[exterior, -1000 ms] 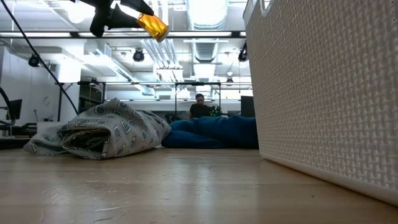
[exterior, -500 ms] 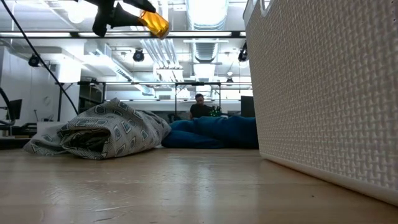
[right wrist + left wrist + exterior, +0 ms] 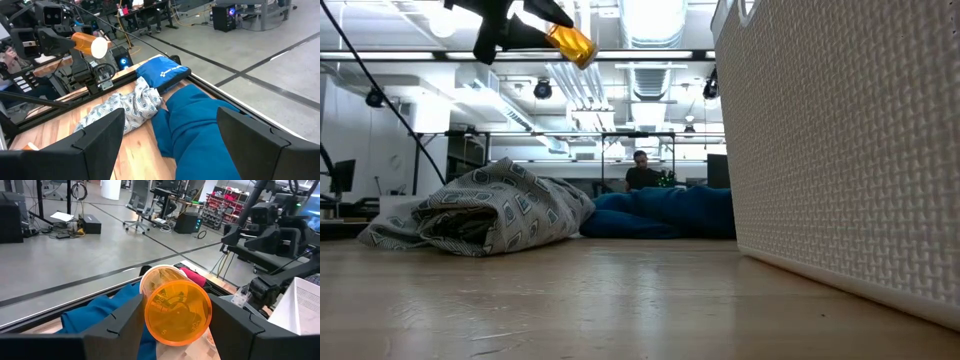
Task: Pick & place medical supplies in basket/bin
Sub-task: Put the top orange pill bottle into the transparent bin
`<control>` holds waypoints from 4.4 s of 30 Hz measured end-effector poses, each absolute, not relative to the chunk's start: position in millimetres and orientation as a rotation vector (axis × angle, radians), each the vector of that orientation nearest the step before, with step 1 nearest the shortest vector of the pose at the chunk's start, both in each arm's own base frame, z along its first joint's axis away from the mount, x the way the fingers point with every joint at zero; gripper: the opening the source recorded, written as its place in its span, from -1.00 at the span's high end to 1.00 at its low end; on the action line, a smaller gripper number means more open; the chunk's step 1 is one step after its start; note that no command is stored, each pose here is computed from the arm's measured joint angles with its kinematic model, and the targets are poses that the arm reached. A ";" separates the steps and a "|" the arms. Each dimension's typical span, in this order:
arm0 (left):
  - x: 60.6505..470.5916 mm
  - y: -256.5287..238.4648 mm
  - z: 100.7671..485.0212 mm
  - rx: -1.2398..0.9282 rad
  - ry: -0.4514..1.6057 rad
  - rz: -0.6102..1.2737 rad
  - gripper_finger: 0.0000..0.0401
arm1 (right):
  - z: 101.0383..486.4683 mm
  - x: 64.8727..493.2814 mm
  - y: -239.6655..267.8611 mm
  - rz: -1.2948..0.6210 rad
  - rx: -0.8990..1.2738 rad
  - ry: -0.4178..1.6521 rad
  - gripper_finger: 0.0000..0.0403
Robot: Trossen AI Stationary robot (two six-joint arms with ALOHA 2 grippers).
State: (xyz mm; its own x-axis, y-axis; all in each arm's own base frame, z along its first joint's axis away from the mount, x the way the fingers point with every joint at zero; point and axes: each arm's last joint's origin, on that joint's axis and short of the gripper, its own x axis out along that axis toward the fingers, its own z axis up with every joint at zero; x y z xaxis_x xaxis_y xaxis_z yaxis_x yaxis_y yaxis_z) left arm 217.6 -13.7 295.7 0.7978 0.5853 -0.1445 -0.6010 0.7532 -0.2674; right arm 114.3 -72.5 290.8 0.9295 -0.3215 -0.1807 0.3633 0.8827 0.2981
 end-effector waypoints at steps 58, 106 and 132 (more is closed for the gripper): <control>287.8 121.2 278.7 -0.213 0.008 0.465 -0.01 | 290.7 114.3 -72.5 -0.358 0.335 0.128 -0.54; 386.2 186.2 273.1 -0.217 0.067 0.066 -0.01 | 290.9 114.2 -72.4 -0.357 0.334 0.127 -0.54; 409.5 131.1 271.2 -0.204 0.074 0.020 -0.01 | 290.8 114.3 -72.5 -0.357 0.335 0.128 -0.54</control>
